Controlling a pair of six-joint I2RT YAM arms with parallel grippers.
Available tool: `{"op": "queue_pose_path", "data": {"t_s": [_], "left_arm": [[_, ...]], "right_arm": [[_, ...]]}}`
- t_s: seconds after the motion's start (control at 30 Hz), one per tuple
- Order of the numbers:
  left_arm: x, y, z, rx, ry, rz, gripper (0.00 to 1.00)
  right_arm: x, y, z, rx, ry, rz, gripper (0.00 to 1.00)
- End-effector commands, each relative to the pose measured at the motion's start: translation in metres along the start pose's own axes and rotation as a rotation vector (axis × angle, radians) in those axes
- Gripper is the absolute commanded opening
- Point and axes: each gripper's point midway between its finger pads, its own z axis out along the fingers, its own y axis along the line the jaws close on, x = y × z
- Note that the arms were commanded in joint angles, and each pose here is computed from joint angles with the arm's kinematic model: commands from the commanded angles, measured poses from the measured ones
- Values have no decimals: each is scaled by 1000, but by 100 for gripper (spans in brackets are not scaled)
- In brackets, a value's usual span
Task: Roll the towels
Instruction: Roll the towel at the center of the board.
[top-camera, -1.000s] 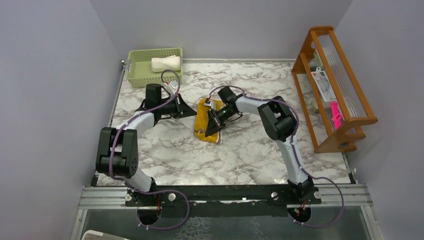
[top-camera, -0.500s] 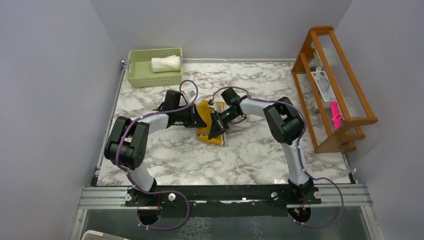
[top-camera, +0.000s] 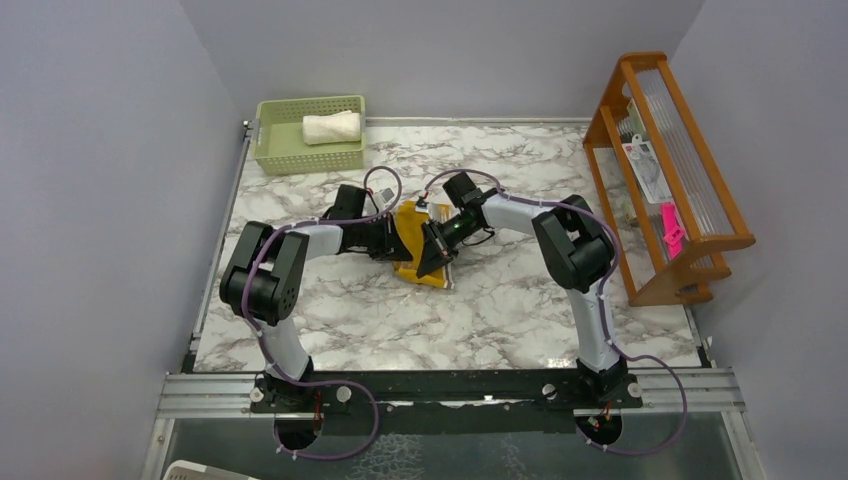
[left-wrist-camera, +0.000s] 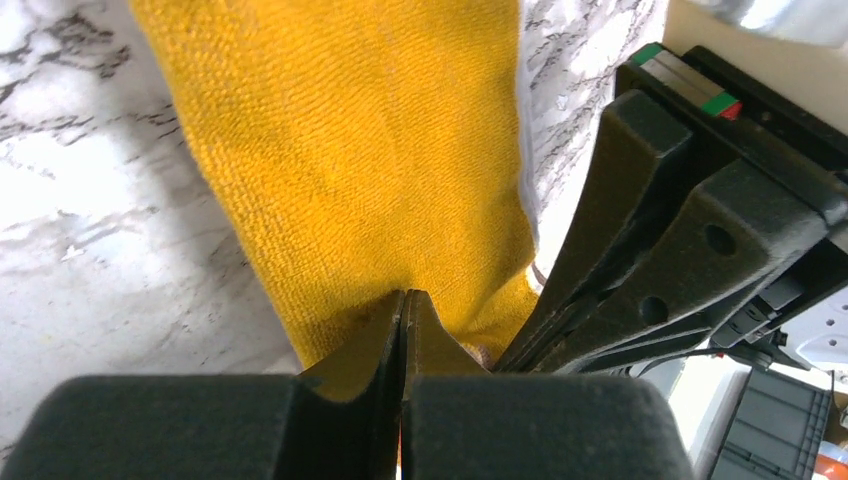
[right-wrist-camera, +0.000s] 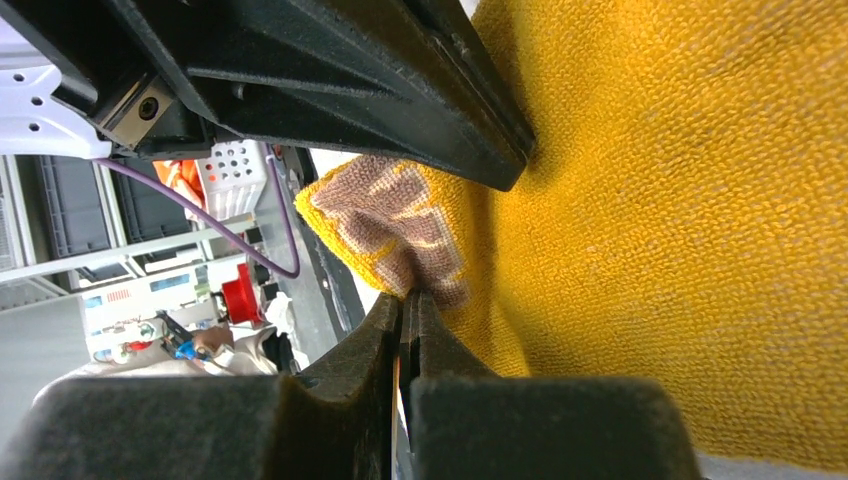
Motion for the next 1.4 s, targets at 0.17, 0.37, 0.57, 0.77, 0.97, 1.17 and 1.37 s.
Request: {"op": "queue_pose_path", "data": {"t_s": [0.17, 0.37, 0.57, 0.77, 0.97, 1.17, 1.37], "left_arm": [[-22, -35, -14, 105, 10, 160, 0], [7, -45, -14, 204, 146, 92, 0], [49, -6, -17, 61, 238, 42, 0], [76, 24, -14, -34, 306, 9, 0], [74, 31, -16, -63, 321, 33, 0], [61, 38, -25, -83, 285, 15, 0], [37, 36, -42, -84, 198, -14, 0]], "right_arm": [[-3, 17, -5, -15, 20, -51, 1], [-4, 18, -6, -7, 16, -54, 1], [-10, 25, -8, -20, 1, -77, 1], [-15, 34, -12, -37, -4, -111, 1], [-17, 24, -3, -51, -7, -53, 1], [-15, 6, 5, -49, 4, -15, 1], [-9, -32, 15, -33, 23, 84, 1]]}}
